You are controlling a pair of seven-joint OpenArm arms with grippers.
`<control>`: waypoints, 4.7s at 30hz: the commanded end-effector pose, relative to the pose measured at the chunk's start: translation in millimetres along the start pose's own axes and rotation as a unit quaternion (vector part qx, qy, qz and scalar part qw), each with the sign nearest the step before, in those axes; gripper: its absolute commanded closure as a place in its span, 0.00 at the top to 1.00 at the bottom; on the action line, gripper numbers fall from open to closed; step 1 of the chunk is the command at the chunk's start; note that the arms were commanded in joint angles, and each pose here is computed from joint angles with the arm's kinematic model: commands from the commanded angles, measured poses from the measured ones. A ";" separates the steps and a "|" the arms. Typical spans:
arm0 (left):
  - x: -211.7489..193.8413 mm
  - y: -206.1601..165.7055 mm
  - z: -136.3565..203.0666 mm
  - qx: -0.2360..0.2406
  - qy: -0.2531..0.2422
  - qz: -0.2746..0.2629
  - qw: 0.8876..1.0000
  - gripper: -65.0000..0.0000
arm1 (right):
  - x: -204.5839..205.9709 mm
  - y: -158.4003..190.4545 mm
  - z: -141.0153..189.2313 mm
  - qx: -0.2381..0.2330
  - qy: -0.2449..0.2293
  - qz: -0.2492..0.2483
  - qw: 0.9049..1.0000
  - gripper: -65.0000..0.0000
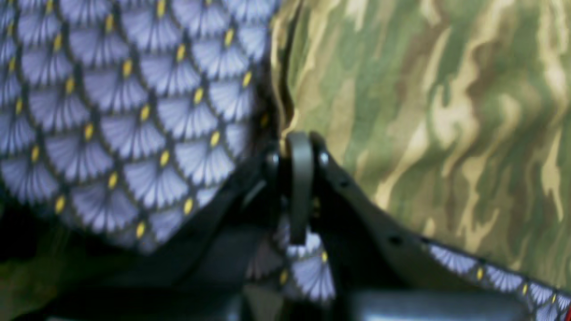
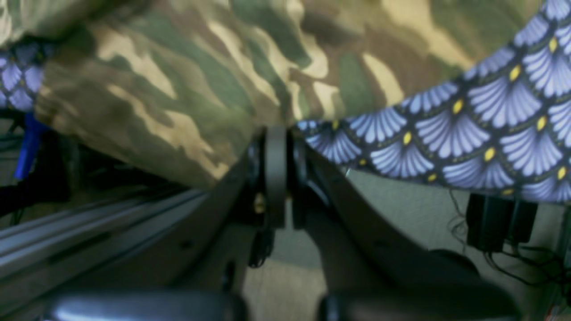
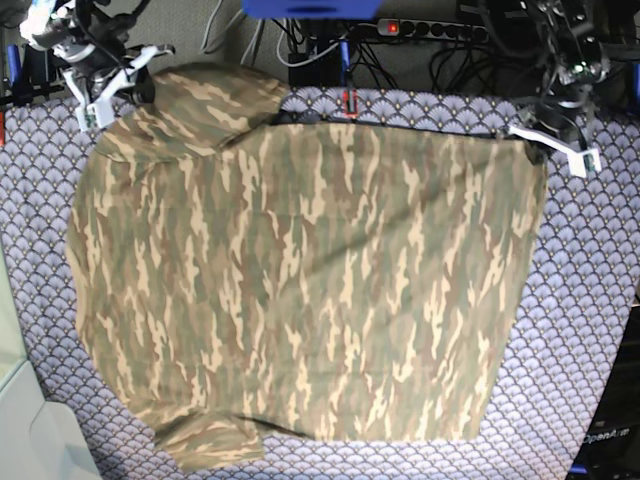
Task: Fold the T-shirt properly
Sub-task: 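Lift the shoulder edge and pull it toward the robot with both grippers, then lower the held edge onto the shirt body, folding it over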
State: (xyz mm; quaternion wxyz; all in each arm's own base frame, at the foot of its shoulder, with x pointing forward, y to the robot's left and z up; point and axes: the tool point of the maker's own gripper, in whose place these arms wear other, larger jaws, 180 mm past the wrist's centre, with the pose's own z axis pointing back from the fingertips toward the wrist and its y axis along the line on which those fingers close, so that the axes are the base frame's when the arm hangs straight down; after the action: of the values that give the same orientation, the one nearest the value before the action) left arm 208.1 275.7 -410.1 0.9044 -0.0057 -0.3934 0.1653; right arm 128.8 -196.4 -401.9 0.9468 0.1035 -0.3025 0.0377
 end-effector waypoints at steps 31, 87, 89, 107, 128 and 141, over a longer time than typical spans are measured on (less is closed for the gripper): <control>20.1 22.9 31.5 0.034 -0.024 -0.026 0.999 0.01 | 0.5 -20.7 22.3 -0.043 -0.034 -0.022 0.998 0.00; 123.2 -39.0 -59.9 -0.002 -0.022 -0.131 0.991 0.01 | 212.8 -76.0 -30.4 -0.046 -0.082 0.132 0.987 0.00; 125.9 -37.8 -64.5 -0.001 -0.020 -0.127 0.992 0.01 | 220.7 -70.2 -32.3 -0.041 -0.086 0.143 0.985 0.00; 159.2 -44.5 -88.7 -0.008 -0.026 -0.098 0.995 0.01 | 256.4 -99.1 -53.8 -0.026 -0.083 0.094 0.992 0.00; 154.6 -45.8 -89.8 -0.010 -0.022 -0.096 0.995 0.01 | 227.8 -87.4 -71.1 -0.009 -0.035 0.115 0.993 0.05; 153.4 -45.5 -89.5 -0.010 -0.019 -0.098 0.995 0.01 | 221.8 -66.1 -83.8 0.013 -0.023 0.146 0.989 0.39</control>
State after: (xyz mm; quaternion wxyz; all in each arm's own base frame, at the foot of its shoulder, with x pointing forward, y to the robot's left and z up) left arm 372.0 282.3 -375.1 0.9194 0.0177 -0.3860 0.0740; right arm 353.5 -236.1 -368.6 0.9316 0.0773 -0.3089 0.1753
